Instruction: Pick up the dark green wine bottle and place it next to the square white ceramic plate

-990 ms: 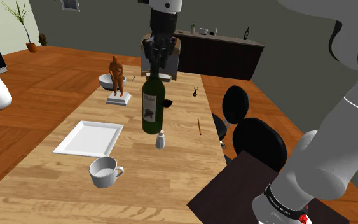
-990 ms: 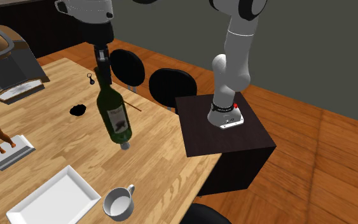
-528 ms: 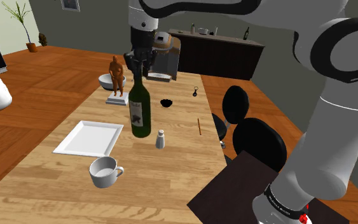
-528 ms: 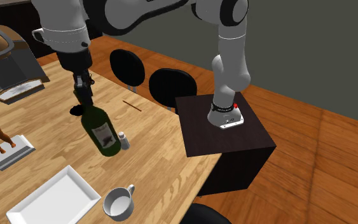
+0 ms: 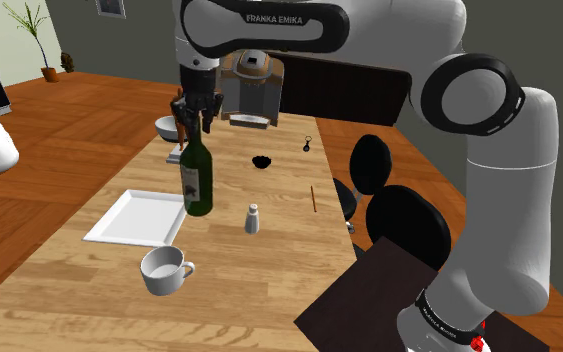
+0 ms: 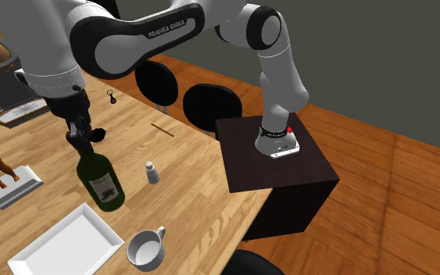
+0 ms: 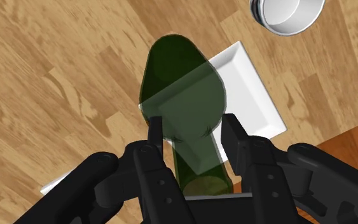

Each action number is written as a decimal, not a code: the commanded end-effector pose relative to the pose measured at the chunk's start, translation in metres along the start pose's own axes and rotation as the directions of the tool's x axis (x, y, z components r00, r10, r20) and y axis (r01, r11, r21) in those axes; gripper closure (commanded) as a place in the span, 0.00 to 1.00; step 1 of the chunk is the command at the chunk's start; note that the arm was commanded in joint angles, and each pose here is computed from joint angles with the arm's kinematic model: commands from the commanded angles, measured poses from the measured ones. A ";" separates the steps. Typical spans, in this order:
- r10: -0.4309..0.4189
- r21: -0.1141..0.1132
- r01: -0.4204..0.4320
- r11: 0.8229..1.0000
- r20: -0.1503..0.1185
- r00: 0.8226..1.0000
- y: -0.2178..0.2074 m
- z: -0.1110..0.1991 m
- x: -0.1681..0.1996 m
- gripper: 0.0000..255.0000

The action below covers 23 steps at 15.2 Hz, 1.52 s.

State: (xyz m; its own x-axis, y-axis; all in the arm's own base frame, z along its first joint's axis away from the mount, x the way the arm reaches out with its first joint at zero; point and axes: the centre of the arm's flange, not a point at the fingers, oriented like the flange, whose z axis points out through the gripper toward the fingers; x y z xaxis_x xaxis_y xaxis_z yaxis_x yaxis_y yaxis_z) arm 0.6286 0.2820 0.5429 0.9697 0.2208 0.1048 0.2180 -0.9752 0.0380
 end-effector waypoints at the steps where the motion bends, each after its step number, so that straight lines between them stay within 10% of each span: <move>1: 0.000 0.000 0.000 1.000 -0.002 1.000 -0.001 0.011 0.000 1.00; 20: 0.000 0.000 0.000 1.000 -0.002 1.000 -0.003 0.073 -0.006 1.00; 21: 0.000 0.000 0.000 1.000 -0.002 1.000 -0.003 0.073 -0.006 0.00; 23: 0.000 0.000 0.000 1.000 -0.002 1.000 -0.003 0.073 -0.006 0.00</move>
State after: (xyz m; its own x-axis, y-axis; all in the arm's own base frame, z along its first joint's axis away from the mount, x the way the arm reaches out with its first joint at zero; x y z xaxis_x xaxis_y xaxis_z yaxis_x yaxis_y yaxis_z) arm 0.6298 0.2826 0.4694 0.9695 0.2209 0.1062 0.2180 -0.9752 0.0378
